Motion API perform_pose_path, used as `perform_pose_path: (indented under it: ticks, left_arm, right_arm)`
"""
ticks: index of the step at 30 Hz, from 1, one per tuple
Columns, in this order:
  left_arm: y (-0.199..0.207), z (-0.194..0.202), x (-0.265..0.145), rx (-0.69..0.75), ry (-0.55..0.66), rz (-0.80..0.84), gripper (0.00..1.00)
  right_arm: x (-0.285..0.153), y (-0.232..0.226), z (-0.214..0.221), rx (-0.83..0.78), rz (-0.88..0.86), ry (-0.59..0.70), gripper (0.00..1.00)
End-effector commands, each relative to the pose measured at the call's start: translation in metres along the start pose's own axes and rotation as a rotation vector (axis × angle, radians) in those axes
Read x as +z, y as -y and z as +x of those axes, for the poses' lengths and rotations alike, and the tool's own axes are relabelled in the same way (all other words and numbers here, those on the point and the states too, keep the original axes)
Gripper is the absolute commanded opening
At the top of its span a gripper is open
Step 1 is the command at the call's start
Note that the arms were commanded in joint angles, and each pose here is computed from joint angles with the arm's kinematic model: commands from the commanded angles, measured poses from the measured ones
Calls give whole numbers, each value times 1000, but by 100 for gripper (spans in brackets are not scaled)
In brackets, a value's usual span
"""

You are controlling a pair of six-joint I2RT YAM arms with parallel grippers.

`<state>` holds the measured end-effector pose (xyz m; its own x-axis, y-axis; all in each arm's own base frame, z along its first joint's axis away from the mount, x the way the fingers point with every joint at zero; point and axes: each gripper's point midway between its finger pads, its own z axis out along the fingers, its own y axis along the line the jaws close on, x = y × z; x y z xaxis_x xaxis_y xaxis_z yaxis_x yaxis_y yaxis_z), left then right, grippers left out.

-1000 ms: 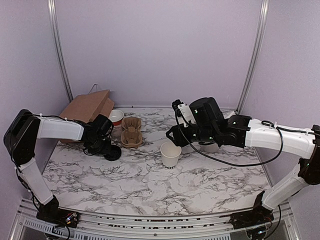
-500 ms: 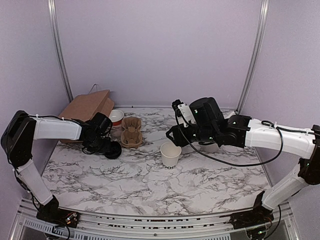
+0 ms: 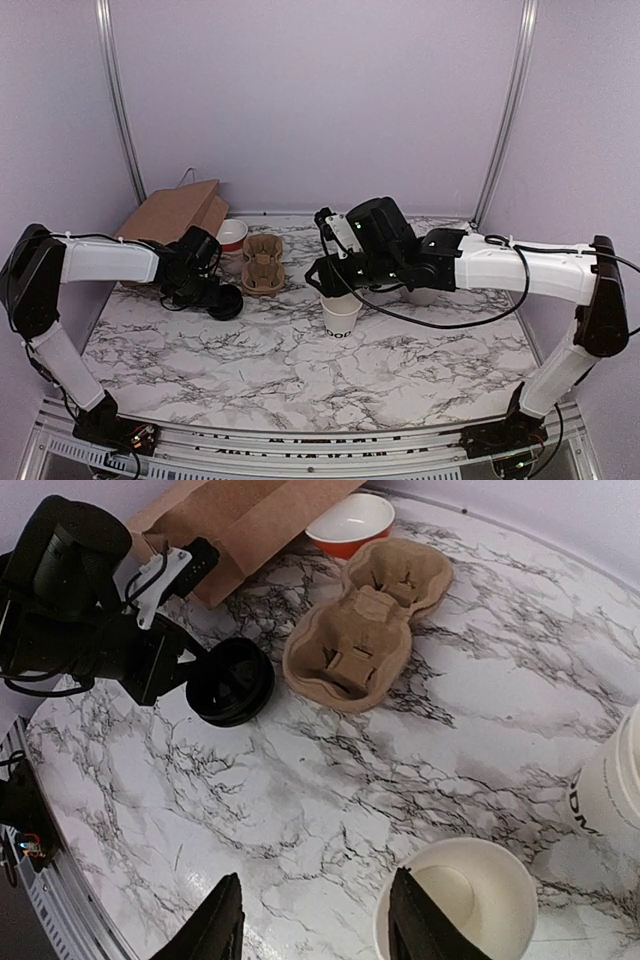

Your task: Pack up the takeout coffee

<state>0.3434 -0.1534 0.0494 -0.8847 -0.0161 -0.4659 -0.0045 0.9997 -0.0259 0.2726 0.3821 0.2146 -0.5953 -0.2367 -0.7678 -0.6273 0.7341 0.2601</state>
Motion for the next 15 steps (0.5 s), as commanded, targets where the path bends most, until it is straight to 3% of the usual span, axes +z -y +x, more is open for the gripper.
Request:
perform_pose_path:
  ticks: [1, 15]
  left_arm:
    - [1, 9, -10, -7, -6, 30, 0]
    - [27, 28, -23, -6, 20, 128, 0]
  right_arm:
    - [21, -54, -27, 16, -138, 35, 48]
    - [132, -93, 7, 182, -324, -131, 47]
